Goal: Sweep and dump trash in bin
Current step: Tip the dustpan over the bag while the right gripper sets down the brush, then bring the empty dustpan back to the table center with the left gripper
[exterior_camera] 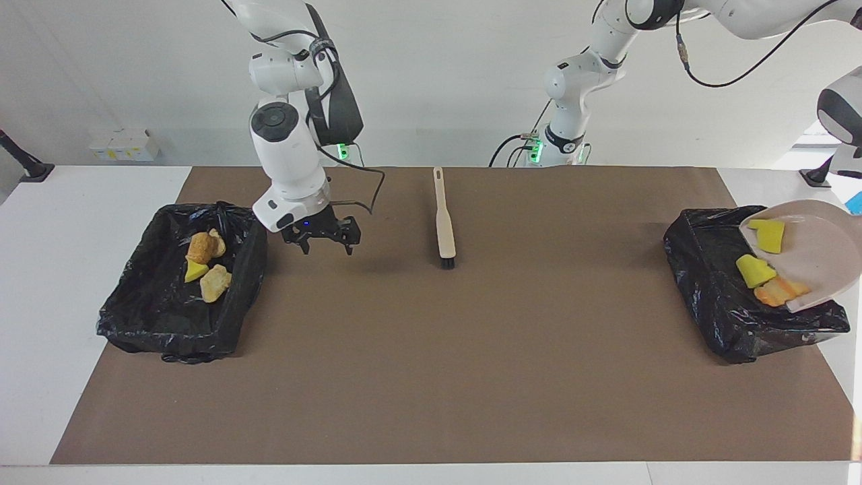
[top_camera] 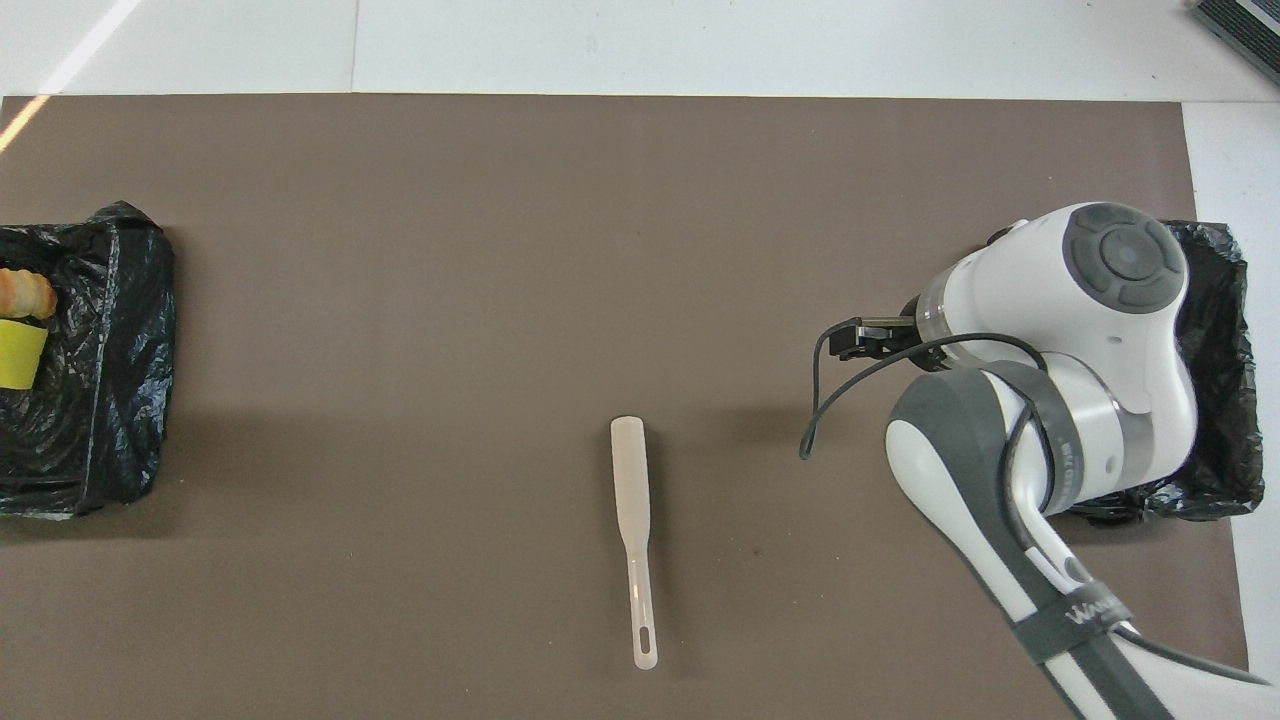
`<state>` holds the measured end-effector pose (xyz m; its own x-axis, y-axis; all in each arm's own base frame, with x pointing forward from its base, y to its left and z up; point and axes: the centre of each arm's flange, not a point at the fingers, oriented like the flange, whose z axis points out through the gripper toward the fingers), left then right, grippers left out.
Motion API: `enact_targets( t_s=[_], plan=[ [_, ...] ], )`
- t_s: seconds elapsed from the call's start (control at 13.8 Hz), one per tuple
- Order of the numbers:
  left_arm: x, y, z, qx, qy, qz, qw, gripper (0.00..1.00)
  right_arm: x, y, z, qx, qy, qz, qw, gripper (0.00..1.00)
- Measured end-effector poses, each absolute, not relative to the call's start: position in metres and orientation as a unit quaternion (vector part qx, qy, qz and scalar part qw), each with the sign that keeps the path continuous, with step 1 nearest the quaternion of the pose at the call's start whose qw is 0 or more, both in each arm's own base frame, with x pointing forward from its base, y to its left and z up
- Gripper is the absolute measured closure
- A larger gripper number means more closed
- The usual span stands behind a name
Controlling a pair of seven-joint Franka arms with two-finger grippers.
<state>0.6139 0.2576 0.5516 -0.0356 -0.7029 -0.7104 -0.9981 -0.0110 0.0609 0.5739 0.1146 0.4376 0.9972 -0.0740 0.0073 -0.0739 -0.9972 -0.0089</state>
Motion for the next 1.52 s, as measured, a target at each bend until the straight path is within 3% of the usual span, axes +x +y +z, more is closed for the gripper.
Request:
enact_targets(
  t_s=[0.22,0.51,0.8,1.09,1.52],
  plan=[
    [0.600,0.247,0.557,-0.607,0.658,0.339,0.290,0.69,0.573,0.088,0.473,-0.998,0.052,-0.024,-0.008,0.00],
    [0.580,0.229,0.592,-0.603,0.654,0.334,0.313,0.69,0.551,0.036,0.569,-0.997,0.063,-0.040,-0.015,0.00],
    [0.581,0.155,0.597,-0.610,0.647,0.346,0.299,0.69,0.531,-0.019,0.650,-0.995,0.088,-0.035,-0.017,0.00],
    [0.576,0.096,0.585,-0.673,0.633,0.293,0.246,0.69,0.519,-0.053,0.673,-0.992,0.120,-0.029,-0.016,0.00],
    [0.565,0.047,0.571,-0.776,0.575,0.201,0.160,0.69,0.506,-0.059,0.667,-0.997,0.078,0.000,-0.015,0.00]
  ],
)
